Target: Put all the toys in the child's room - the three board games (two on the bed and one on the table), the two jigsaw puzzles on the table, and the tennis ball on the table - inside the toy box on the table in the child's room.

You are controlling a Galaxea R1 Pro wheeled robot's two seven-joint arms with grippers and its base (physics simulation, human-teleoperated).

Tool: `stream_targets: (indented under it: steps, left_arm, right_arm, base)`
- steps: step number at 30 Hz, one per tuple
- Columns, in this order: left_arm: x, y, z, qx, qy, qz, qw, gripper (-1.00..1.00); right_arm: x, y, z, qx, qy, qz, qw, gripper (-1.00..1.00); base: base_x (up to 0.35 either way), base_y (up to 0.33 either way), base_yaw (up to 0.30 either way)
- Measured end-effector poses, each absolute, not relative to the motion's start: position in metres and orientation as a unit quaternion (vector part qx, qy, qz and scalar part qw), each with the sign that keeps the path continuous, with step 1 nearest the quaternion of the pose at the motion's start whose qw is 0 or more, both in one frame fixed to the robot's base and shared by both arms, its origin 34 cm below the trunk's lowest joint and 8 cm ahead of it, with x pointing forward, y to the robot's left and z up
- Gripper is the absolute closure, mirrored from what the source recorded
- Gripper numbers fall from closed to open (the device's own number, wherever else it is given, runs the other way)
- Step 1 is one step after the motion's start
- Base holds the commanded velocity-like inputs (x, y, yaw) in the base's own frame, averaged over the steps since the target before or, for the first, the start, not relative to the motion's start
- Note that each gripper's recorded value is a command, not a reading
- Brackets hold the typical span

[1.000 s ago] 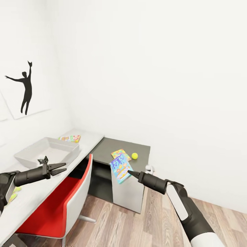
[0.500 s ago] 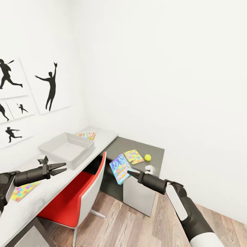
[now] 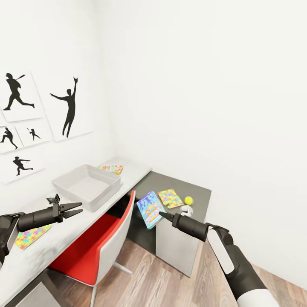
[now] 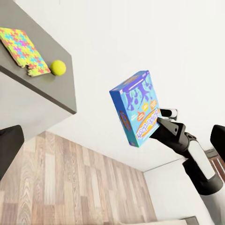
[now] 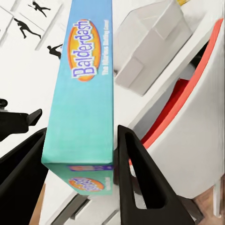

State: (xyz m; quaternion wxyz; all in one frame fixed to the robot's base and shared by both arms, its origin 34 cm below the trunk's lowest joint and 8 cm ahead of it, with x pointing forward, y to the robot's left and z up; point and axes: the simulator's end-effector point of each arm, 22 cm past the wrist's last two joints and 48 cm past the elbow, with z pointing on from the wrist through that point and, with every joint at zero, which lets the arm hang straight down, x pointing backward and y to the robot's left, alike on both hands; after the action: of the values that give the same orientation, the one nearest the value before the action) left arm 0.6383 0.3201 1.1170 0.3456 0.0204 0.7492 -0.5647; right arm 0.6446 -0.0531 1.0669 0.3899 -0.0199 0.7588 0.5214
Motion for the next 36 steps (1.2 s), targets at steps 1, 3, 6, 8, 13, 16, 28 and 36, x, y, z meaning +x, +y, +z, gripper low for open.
stream_targets:
  steps: [1,3,6,8,13,16,28,36]
  left_arm:
    - [0.638,0.32,1.117,0.02,0.749,-0.565,0.346,-1.0]
    - [0.638,0.32,1.117,0.02,0.749,-0.565,0.346,-1.0]
    - [0.639,0.32,1.117,0.02,0.749,-0.565,0.345,-1.0]
    - [0.638,0.32,1.117,0.021,0.749,-0.565,0.346,-1.0]
    - [0.639,0.32,1.117,0.02,0.749,-0.565,0.345,-1.0]
    - [0.639,0.32,1.117,0.021,0.749,-0.565,0.345,-1.0]
    - [0.639,0.321,1.117,0.02,0.749,-0.565,0.346,-1.0]
    - [0.638,0.322,1.117,0.019,0.749,-0.564,0.347,-1.0]
  right_arm:
    - [0.645,-0.054,1.069,-0.021,0.757,0.522,0.392,1.0]
    - [0.645,-0.055,1.076,-0.024,0.754,0.524,0.397,1.0]
    - [0.644,-0.053,1.103,-0.041,0.739,0.528,0.417,1.0]
    - [0.637,-0.051,1.12,-0.053,0.729,0.534,0.426,1.0]
    - [0.621,-0.049,1.126,-0.06,0.732,0.541,0.41,1.0]
    - [0.62,-0.055,1.125,-0.054,0.735,0.54,0.406,1.0]
    - [0.621,-0.063,1.125,-0.046,0.736,0.539,0.407,1.0]
    - [0.622,-0.057,1.124,-0.046,0.738,0.537,0.407,1.0]
  base:
    - [0.195,-0.164,0.003]
    - [0.153,-0.114,0.002]
    - [0.074,-0.051,0.001]
    - [0.034,-0.024,0.0]
    - [0.013,-0.009,0.0]
    - [0.02,-0.003,0.0]
    - [0.113,-0.094,0.001]
    - [0.034,-0.033,0.199]
